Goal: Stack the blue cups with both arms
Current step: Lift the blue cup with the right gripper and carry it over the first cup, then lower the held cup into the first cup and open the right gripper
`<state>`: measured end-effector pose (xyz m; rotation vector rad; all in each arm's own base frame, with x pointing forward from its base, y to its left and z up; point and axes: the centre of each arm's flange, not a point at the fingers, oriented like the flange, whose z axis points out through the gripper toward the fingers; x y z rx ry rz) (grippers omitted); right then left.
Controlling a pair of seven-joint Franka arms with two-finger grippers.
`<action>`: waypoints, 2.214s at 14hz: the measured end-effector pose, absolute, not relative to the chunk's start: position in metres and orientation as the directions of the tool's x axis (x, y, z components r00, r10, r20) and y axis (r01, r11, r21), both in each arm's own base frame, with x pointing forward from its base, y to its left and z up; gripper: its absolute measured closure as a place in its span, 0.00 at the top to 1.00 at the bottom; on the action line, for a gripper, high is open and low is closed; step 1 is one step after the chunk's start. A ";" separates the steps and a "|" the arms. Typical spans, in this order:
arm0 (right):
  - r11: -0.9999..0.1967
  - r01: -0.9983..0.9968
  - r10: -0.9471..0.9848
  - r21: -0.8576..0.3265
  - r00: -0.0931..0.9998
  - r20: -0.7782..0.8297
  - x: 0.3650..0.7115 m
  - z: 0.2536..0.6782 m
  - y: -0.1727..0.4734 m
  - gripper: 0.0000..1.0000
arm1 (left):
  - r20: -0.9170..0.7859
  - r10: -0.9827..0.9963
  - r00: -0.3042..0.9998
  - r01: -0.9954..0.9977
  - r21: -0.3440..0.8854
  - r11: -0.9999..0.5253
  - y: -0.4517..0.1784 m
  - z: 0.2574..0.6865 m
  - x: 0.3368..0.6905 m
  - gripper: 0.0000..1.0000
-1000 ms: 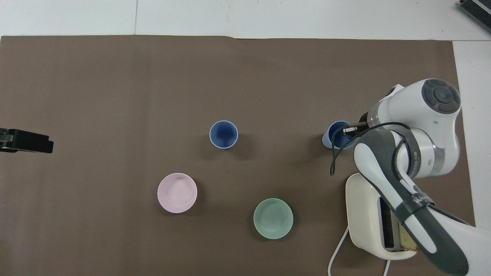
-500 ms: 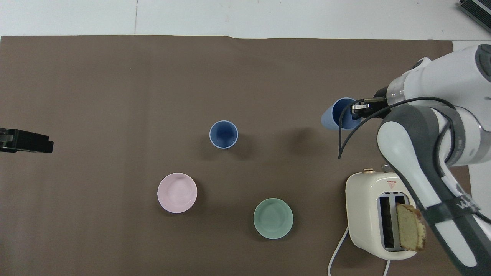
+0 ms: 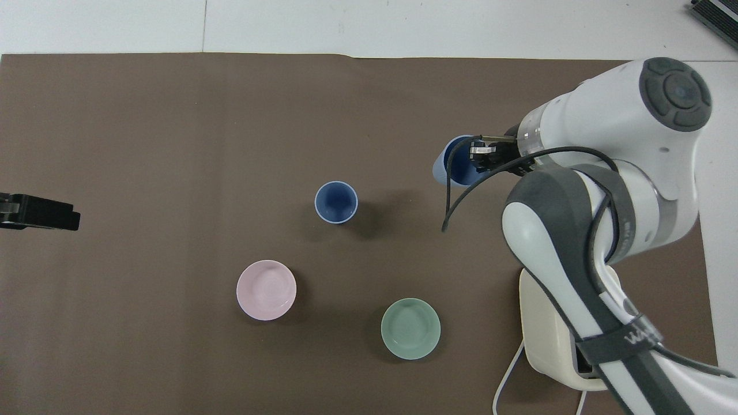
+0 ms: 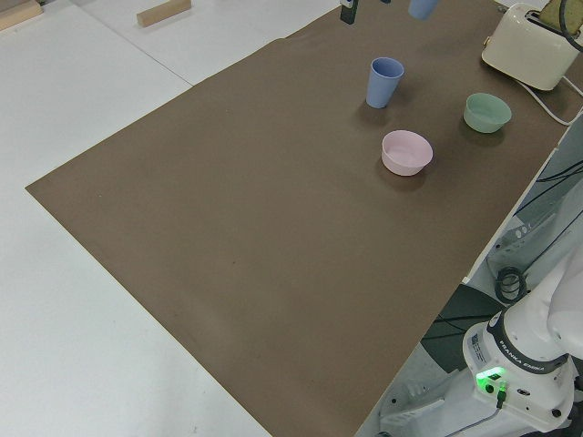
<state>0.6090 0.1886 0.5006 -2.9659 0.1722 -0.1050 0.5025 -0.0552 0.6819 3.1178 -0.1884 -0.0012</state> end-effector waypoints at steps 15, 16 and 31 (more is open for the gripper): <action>-0.977 0.022 0.000 -0.212 0.995 0.103 0.583 0.484 0.339 0.05 | 0.000 -0.120 0.993 -0.120 0.018 -0.993 -0.055 0.682 0.503 1.00; -0.977 0.023 0.000 -0.214 0.994 0.105 0.587 0.484 0.341 0.05 | 0.000 -0.120 0.993 -0.120 0.018 -0.993 -0.055 0.682 0.503 1.00; -0.976 0.068 0.052 -0.207 0.996 0.078 0.574 0.466 0.376 0.05 | 0.000 -0.120 0.993 -0.120 0.018 -0.993 -0.055 0.682 0.502 1.00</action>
